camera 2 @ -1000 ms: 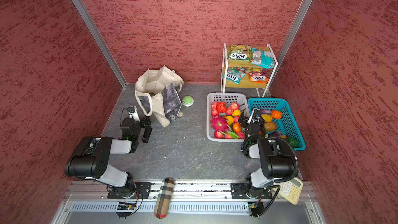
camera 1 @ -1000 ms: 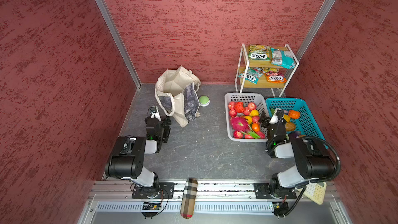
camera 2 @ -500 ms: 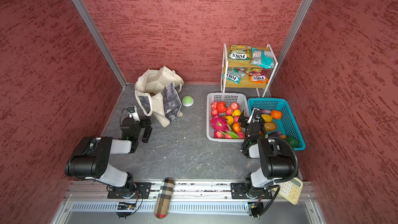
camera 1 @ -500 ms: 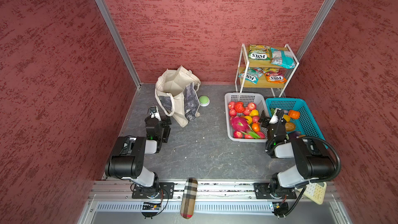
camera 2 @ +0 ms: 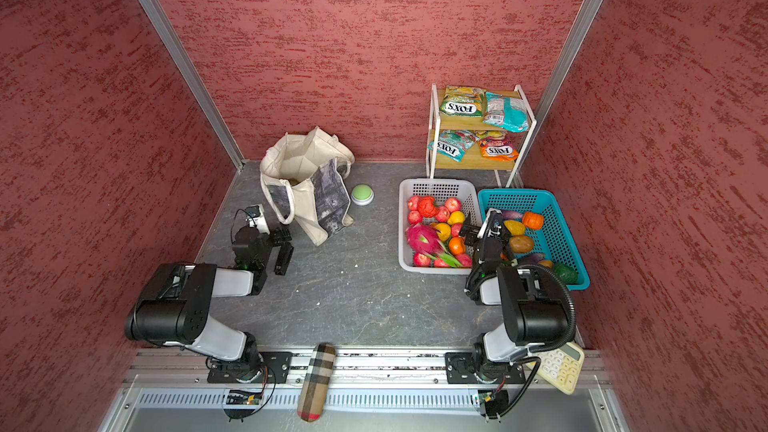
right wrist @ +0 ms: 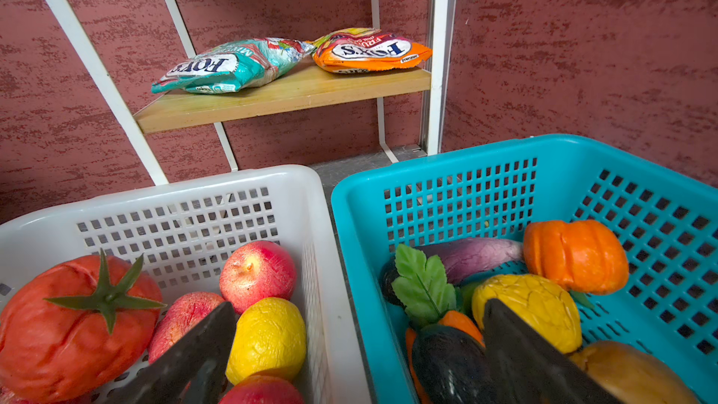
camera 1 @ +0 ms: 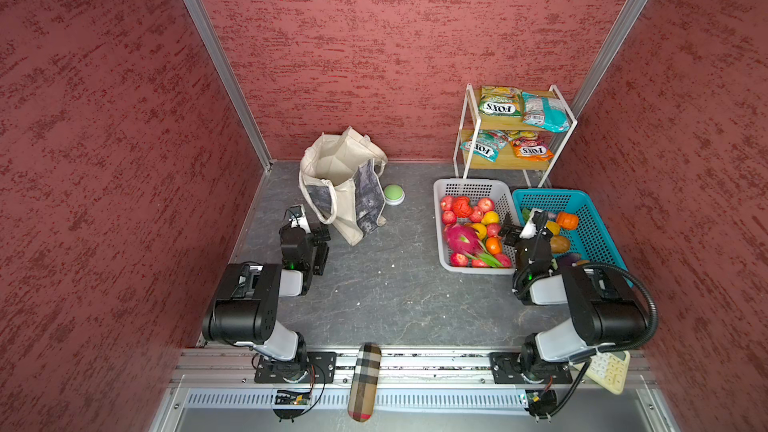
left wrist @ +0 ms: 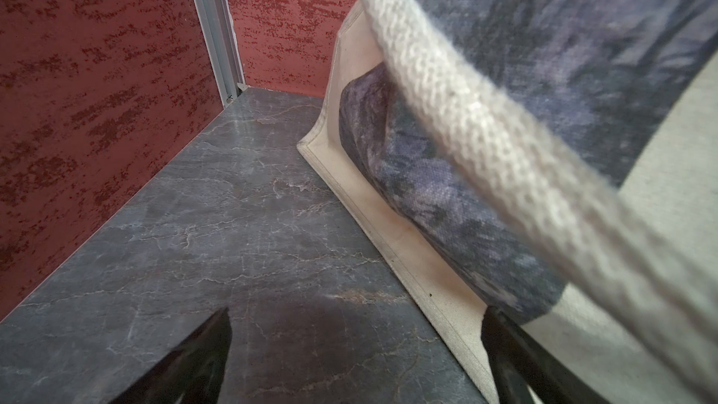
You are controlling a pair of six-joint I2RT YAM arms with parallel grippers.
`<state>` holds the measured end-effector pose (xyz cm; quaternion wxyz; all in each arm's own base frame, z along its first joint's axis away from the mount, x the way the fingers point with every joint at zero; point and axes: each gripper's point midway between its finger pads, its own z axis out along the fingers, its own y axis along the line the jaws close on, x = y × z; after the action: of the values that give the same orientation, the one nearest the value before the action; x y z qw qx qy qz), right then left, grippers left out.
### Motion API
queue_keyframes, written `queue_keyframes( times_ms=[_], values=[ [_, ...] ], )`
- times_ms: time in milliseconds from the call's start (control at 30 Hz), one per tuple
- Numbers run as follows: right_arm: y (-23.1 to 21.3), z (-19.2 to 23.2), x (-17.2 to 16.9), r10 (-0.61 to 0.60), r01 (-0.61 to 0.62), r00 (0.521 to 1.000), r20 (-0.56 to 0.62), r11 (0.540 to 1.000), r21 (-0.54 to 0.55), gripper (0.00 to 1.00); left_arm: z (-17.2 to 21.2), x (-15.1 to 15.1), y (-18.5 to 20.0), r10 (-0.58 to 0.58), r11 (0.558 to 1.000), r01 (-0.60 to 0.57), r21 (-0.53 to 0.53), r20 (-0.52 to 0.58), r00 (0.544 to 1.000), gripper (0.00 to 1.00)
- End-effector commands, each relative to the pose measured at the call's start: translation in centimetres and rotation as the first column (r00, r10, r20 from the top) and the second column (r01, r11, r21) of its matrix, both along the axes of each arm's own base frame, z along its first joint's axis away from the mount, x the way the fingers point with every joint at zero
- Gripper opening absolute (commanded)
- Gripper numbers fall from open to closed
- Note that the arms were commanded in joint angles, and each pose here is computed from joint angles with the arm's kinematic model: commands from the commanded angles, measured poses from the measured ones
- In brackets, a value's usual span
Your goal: Place the food into the grocery bag and tie it
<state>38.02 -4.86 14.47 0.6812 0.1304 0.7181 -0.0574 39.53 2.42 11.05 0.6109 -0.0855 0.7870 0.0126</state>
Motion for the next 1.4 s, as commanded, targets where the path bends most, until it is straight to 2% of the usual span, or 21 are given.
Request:
queue_keyframes(
  times_ms=[0,100,200,333,467,633,767,867,967,1100,1200,1300,1367],
  values=[
    [0.1,-0.7,0.1,0.018,-0.018,0.999,-0.028,1.0,-0.004,0.99,0.6,0.2,0.0,-0.011,1.0,0.011,-0.005,0.015,1.0,0.99],
    [0.2,1.3,-0.3,0.017,-0.017,1.0,-0.01,1.0,-0.008,0.98,2.0,0.2,0.3,0.004,1.0,-0.004,-0.007,0.006,1.0,0.98],
    [0.1,3.5,-0.8,0.009,-0.009,1.0,0.001,1.0,-0.005,0.99,5.1,-0.2,1.5,0.085,0.996,-0.085,-0.015,-0.019,0.996,0.97],
    [-0.1,6.4,-1.6,-0.007,0.004,0.999,0.04,0.997,0.074,0.99,7.3,-1.5,2.3,0.15,0.988,-0.153,-0.037,-0.059,0.987,0.97],
    [-0.6,9.1,-2.1,-0.051,0.05,0.999,0.0,0.983,0.175,0.98,7.7,-4.0,2.7,0.212,0.971,-0.226,-0.072,-0.16,0.964,0.97],
    [-0.4,12.5,-2.8,-0.051,0.064,0.997,-0.059,0.964,0.257,0.97,7.0,-8.2,3.6,0.297,0.932,-0.345,-0.113,-0.308,0.904,0.99],
    [-0.2,13.7,-3.3,-0.044,0.076,0.993,-0.108,0.944,0.32,0.96,6.6,-9.8,3.0,0.278,0.923,-0.357,-0.145,-0.392,0.877,0.99],
    [0.5,13.9,-3.4,-0.013,0.064,0.99,-0.138,0.925,0.374,0.96,6.4,-10.5,2.4,0.256,0.911,-0.371,-0.182,-0.458,0.852,0.99],
    [1.6,13.4,-3.4,0.044,0.044,0.98,-0.196,0.904,0.424,0.96,7.7,-11.4,2.2,0.261,0.891,-0.399,-0.218,-0.473,0.841,0.99],
    [3.6,12.3,-3.6,0.144,0.006,0.956,-0.254,0.86,0.51,0.95,10.5,-12.3,1.7,0.23,0.881,-0.385,-0.275,-0.462,0.856,1.0],
    [5.7,11.3,-3.8,0.221,-0.02,0.932,-0.286,0.821,0.571,0.95,12.4,-12.7,1.5,0.204,0.864,-0.378,-0.332,-0.455,0.867,0.97],
    [8.2,11.2,-4.1,0.283,-0.054,0.91,-0.303,0.806,0.59,0.95,13.8,-12.5,1.6,0.189,0.834,-0.391,-0.388,-0.466,0.865,0.91],
    [9.9,11.4,-4.2,0.318,-0.074,0.896,-0.309,0.794,0.603,0.94,14.4,-11.8,1.7,0.179,0.822,-0.404,-0.403,-0.49,0.853,0.92]
  ],
)
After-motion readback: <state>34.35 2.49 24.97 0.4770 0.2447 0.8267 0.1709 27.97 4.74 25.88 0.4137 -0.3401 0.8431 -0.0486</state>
